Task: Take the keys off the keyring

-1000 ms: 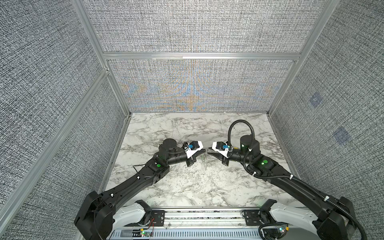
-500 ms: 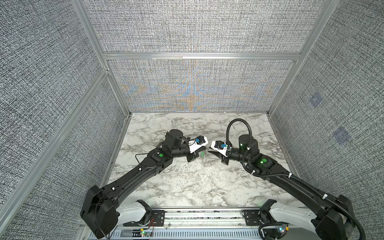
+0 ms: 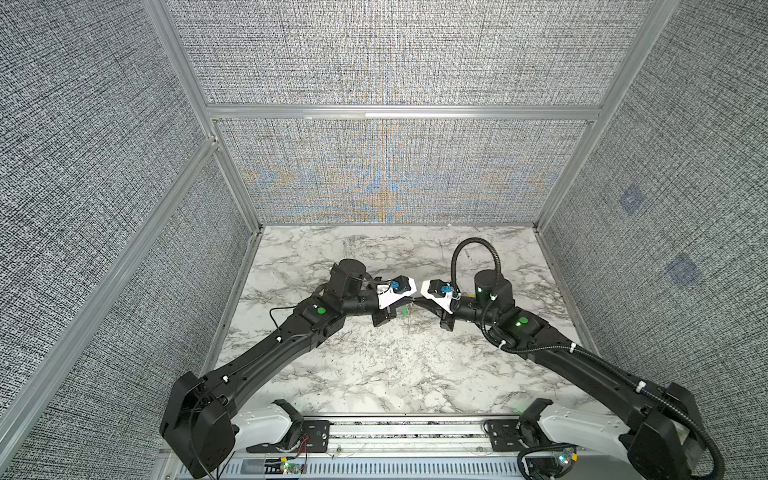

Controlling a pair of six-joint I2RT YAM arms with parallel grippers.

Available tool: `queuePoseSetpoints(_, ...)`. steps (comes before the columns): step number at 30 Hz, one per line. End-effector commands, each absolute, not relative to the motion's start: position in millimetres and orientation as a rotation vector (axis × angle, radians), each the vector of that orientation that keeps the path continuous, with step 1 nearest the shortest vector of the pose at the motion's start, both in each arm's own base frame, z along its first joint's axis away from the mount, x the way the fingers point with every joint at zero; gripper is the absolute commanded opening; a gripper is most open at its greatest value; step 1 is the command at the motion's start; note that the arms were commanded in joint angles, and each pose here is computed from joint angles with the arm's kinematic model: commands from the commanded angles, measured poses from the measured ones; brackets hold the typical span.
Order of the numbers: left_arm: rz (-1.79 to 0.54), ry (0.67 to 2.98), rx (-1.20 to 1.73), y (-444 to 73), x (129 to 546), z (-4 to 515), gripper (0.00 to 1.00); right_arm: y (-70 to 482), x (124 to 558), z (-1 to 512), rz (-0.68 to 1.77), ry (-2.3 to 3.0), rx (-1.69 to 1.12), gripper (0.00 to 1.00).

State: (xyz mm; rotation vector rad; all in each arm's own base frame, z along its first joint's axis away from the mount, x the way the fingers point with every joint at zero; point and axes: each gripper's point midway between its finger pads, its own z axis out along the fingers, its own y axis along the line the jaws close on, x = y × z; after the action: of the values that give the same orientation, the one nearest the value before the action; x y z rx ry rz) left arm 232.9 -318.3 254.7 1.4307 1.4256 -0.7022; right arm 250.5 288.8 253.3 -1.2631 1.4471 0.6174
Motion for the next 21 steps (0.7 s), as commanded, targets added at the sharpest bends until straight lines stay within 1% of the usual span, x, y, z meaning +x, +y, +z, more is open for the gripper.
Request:
queuePoseSetpoints(1, -0.740, 1.405, 1.461, -321, 226, 257, 0.00, 293, 246, 260, 0.653, 1.404, -1.275, 0.02)
queuePoseSetpoints(2, -0.740, 1.406, 1.463, -321, 226, 256, 0.00, 294, 244, 260, 0.665, 1.398, -1.281, 0.00)
queuePoseSetpoints(3, -0.737, 1.407, 1.465, -321, 226, 256, 0.00, 293, 244, 262, 0.671, 1.396, -1.280, 0.00)
queuePoseSetpoints(4, -0.730, 1.408, 1.459, -321, 227, 257, 0.06, 293, 243, 261, 0.676, 1.400, -1.283, 0.00)
queuePoseSetpoints(6, -0.692, 1.430, 1.410, -318, 235, 260, 0.29, 293, 242, 262, 0.684, 1.396, -1.283, 0.00)
queuePoseSetpoints(8, -0.661, 1.445, 1.323, -312, 244, 266, 0.41, 291, 244, 263, 0.686, 1.395, -1.264, 0.00)
queuePoseSetpoints(9, -0.660, 1.439, 1.286, -308, 246, 267, 0.44, 292, 243, 264, 0.693, 1.388, -1.258, 0.00)
queuePoseSetpoints(12, -0.666, 1.421, 1.193, -300, 249, 273, 0.47, 292, 244, 270, 0.697, 1.367, -1.230, 0.00)
queuePoseSetpoints(16, -0.674, 1.394, 1.073, -291, 250, 280, 0.49, 290, 250, 276, 0.675, 1.357, -1.191, 0.00)
queuePoseSetpoints(21, -0.728, 1.356, 1.034, -290, 243, 279, 0.49, 290, 254, 287, 0.685, 1.327, -1.119, 0.00)
